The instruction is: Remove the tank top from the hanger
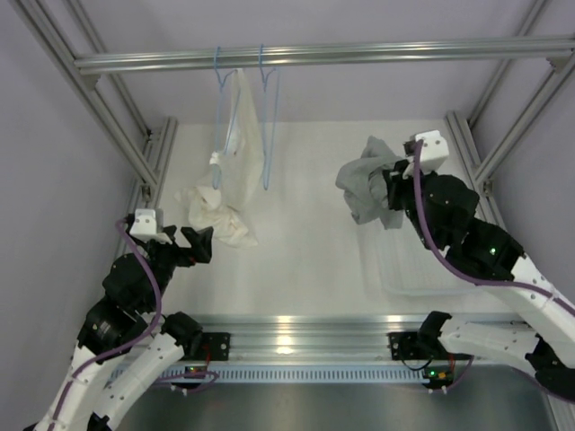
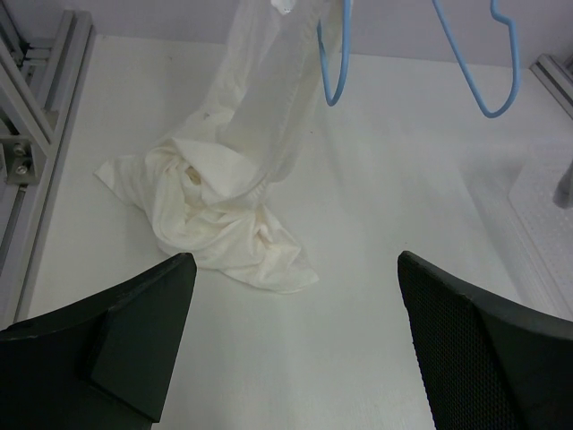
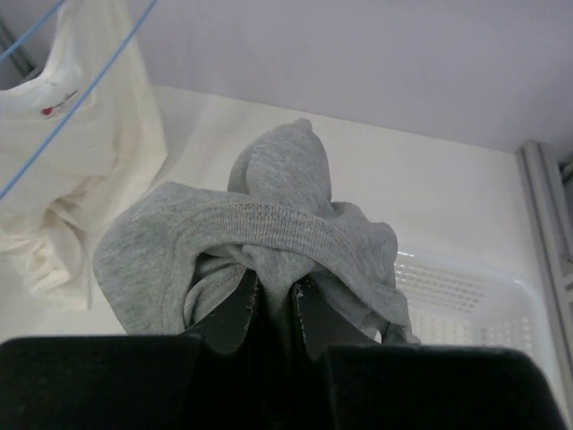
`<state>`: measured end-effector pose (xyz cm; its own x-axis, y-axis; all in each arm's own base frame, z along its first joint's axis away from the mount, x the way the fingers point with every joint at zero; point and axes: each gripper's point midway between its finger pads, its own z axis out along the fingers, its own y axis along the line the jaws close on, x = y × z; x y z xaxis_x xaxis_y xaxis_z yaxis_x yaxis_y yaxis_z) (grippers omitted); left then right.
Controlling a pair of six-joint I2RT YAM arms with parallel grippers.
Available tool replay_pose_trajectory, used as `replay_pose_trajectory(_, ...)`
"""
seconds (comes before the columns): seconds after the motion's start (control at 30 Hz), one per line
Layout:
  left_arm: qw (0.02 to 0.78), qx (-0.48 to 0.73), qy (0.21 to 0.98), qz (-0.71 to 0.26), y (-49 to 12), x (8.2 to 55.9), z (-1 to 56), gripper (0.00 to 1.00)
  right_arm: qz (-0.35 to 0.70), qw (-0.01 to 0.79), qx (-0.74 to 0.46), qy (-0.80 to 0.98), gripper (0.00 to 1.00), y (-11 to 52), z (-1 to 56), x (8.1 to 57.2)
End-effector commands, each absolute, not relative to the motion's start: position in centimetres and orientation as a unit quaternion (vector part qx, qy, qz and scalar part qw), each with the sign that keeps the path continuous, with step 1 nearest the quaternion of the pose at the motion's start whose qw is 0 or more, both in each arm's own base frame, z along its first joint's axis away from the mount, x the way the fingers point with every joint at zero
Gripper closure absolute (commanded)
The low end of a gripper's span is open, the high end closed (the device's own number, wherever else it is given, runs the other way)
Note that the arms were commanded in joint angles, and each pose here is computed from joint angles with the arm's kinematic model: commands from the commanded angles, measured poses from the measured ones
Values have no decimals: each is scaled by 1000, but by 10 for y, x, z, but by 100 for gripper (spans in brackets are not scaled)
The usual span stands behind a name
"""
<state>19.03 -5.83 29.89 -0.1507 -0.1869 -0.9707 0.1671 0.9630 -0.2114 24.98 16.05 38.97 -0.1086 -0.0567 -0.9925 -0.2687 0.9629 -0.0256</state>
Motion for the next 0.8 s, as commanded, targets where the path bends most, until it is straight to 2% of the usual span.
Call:
replay_pose_trajectory(0.0,670,-24,730,-134,-54,194,309,1,-9,655,-49,754,100,92,394,259)
replay_pose_trajectory(0.2,666,-19,733,-136,-57,196,308,1,-12,628,22,778,100,49,364,272)
replay_pose_trajectory(0.5,663,-23,736,-130,-56,198,307,1,-35,546,81,833,100,25,264,283)
replay_pose_trajectory(0.67,663,-60,739,-100,-42,204,306,1,-40,516,102,849,98,16,232,282)
replay_pose_trajectory(0.7,664,-77,738,-88,-35,205,306,1,-42,512,103,851,93,15,227,282)
replay_pose_trajectory(0.73,664,-94,737,-80,-29,206,306,1,-48,511,108,851,83,12,226,281)
replay_pose_trajectory(0.77,665,-118,735,-60,-17,207,306,1,-54,514,114,849,46,9,227,280)
